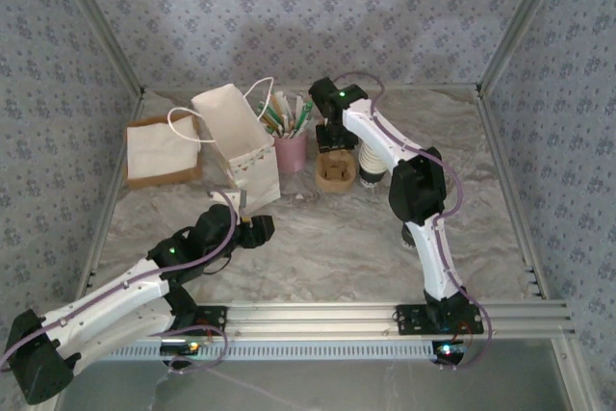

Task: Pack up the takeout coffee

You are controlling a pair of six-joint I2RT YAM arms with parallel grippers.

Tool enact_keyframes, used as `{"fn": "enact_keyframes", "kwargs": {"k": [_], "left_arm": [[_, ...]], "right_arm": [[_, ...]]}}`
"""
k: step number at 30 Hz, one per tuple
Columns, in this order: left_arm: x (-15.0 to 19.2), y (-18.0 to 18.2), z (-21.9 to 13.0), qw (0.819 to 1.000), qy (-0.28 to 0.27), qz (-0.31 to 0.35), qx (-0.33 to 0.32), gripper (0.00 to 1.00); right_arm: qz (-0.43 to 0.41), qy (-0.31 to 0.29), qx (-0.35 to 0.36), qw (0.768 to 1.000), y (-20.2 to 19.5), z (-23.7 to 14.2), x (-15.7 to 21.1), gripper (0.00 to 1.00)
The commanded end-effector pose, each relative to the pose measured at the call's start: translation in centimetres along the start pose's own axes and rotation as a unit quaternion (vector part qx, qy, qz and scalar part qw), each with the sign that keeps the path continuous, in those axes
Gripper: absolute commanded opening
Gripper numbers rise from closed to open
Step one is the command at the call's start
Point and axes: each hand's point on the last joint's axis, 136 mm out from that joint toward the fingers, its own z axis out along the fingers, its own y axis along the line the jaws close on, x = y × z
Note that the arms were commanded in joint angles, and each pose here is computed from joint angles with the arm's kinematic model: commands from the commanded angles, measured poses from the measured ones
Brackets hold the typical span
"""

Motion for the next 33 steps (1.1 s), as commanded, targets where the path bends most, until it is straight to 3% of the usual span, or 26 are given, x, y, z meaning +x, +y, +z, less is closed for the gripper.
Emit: {"fn": "enact_keyframes", "kwargs": {"k": [1,33], "left_arm": [[-0.3,0.3,-0.1,1.0,-0.01,0.006,-0.005,0.71],[-0.5,0.1,-0.3,1.0,-0.011,0.01,-0.004,0.71]], "right_arm": [[0.004,0.008,0.004,1.0,-0.3,-0.1,0.1,0.46],[0.004,0.009,0.0,1.0,-0.2,-0.5,0.2,0.38]]}}
